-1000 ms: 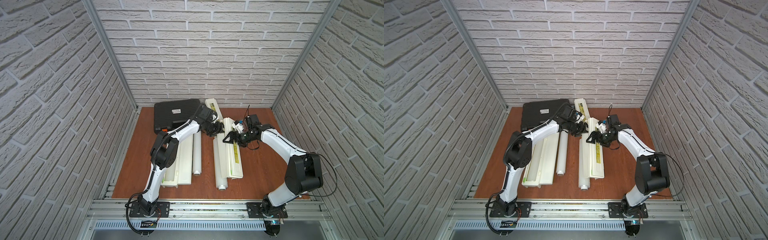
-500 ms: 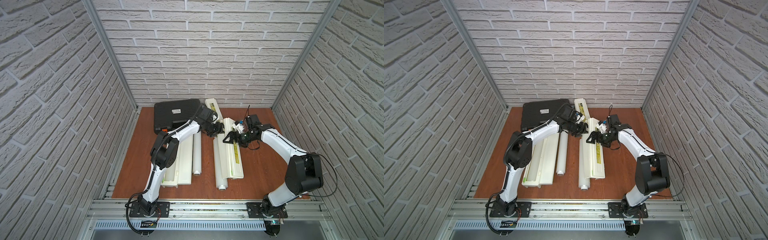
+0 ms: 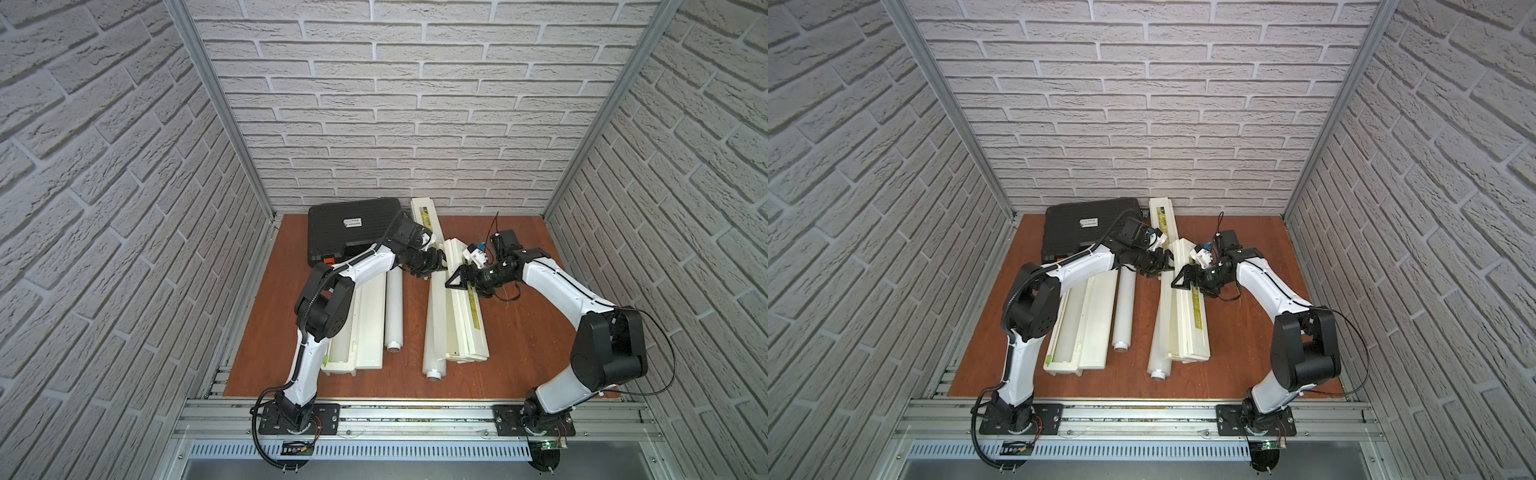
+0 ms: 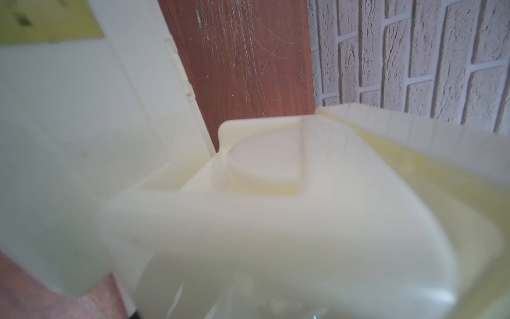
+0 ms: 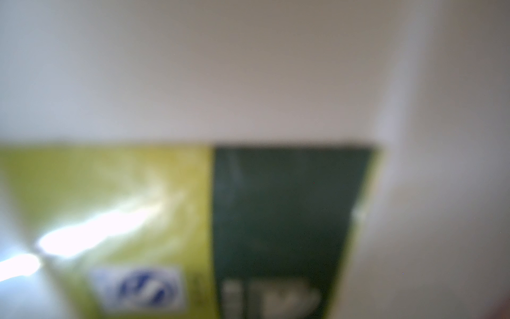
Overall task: Put plastic wrap rolls into dispensers
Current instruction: Open the lid of the plastic wrap cutting box, then place the plastic wrap cutting box at the center of the board.
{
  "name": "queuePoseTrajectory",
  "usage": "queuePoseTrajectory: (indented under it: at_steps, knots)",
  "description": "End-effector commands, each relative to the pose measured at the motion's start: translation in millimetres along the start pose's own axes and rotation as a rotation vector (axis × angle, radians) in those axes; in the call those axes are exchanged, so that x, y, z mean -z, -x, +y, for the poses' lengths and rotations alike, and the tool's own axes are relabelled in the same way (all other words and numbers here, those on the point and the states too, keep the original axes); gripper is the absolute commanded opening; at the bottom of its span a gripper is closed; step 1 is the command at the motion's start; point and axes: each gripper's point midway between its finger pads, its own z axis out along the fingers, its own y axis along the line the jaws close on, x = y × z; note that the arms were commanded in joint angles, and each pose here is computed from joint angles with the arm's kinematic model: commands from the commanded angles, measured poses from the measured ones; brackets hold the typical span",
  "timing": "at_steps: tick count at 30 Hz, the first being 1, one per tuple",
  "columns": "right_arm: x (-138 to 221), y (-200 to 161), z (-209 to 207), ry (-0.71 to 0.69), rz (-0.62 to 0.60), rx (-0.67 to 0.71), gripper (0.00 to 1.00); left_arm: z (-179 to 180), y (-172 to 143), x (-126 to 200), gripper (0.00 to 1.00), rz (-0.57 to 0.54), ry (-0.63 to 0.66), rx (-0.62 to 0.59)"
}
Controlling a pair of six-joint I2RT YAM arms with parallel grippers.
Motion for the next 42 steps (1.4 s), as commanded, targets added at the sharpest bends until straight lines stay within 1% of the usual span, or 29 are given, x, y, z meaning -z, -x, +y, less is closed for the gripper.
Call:
queuePoseTrajectory:
  at_steps: [1,2,7,10,14,16,20,24,26,28,33,35,37,42]
  knots:
    - [7,-3,30,0.165,0.032,0.012,0.7,122,-78,-20,0.35,0.218,0.347,0.047]
    - [8,-2,29,0.166,0.029,0.008,0.7,123,-80,-19,0.35,0.219,0.35,0.05]
    - [5,-4,2,0.034,0.057,-0.039,0.69,119,-80,-16,0.35,0.205,0.333,0.06]
    - [3,-2,-4,0.007,0.031,-0.053,0.71,105,-72,-16,0.36,0.19,0.315,0.039]
    - [3,0,-12,-0.035,0.007,-0.074,0.7,90,-63,-17,0.36,0.181,0.297,0.015]
    - [6,2,-13,-0.053,-0.011,-0.066,0.71,82,-60,-17,0.37,0.177,0.286,0.003]
    - [5,2,-21,-0.091,-0.01,-0.072,0.71,76,-58,-20,0.38,0.179,0.277,-0.007]
    - [5,1,-30,-0.138,-0.011,-0.078,0.71,77,-58,-19,0.38,0.18,0.283,-0.007]
    - [10,4,-35,-0.19,-0.028,-0.076,0.72,81,-60,-18,0.39,0.181,0.305,-0.003]
    - [18,9,-46,-0.275,-0.049,-0.092,0.72,84,-60,-16,0.39,0.177,0.326,-0.001]
    - [37,20,-66,-0.416,-0.111,-0.137,0.73,87,-59,-16,0.45,0.172,0.344,0.006]
    - [49,22,-74,-0.484,-0.13,-0.149,0.74,90,-61,-15,0.47,0.18,0.367,0.002]
    - [66,22,-88,-0.579,-0.15,-0.168,0.75,95,-63,-15,0.47,0.189,0.381,0.011]
    - [97,8,-131,-0.73,-0.174,-0.268,0.78,97,-65,-15,0.47,0.18,0.375,0.023]
